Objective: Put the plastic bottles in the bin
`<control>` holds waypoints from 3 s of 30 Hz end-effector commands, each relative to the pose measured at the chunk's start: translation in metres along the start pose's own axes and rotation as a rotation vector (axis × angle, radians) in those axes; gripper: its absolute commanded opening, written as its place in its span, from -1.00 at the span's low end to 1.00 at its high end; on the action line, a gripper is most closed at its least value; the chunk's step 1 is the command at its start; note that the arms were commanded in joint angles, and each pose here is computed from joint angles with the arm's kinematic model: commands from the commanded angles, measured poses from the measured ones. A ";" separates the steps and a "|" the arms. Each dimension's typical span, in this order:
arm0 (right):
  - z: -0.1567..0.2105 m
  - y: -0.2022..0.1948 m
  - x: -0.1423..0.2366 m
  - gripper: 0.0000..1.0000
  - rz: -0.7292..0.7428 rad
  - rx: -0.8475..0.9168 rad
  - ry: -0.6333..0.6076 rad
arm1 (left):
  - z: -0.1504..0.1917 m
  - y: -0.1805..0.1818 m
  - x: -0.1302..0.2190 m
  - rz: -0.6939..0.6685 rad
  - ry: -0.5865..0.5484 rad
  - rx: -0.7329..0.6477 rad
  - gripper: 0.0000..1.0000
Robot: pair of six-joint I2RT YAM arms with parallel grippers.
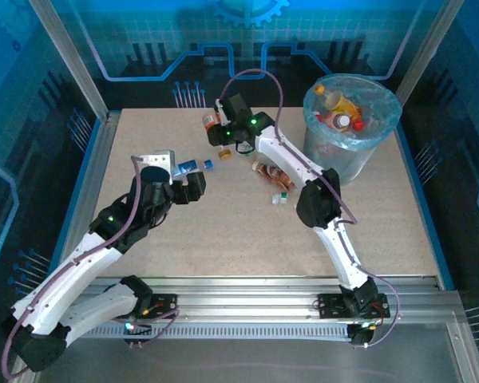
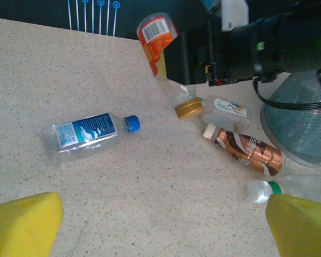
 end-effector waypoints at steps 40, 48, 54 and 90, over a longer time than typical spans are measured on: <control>0.043 0.081 0.166 -0.21 -0.662 0.181 -0.410 | -0.051 -0.012 -0.013 0.274 0.115 0.378 0.75; 0.052 0.094 0.165 -0.21 -0.682 0.221 -0.372 | -0.051 -0.014 -0.011 0.313 0.107 0.395 0.67; 0.055 0.101 0.168 -0.22 -0.727 0.242 -0.371 | -0.052 -0.013 -0.010 0.305 0.097 0.400 0.55; 0.065 0.109 0.179 -0.07 -0.728 0.314 -0.351 | -0.046 -0.009 -0.018 0.273 0.129 0.426 -0.01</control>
Point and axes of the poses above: each hand's point on the last joint's axis, 136 mm out from that joint toward the fingers, its own x axis back along the fingers, its own y axis along the line the jaws close on, z = x × y, the point moved 8 cm from there along x, back along the fingers, and after that the axes turned 10 degrees about x, right-handed, at the moved point
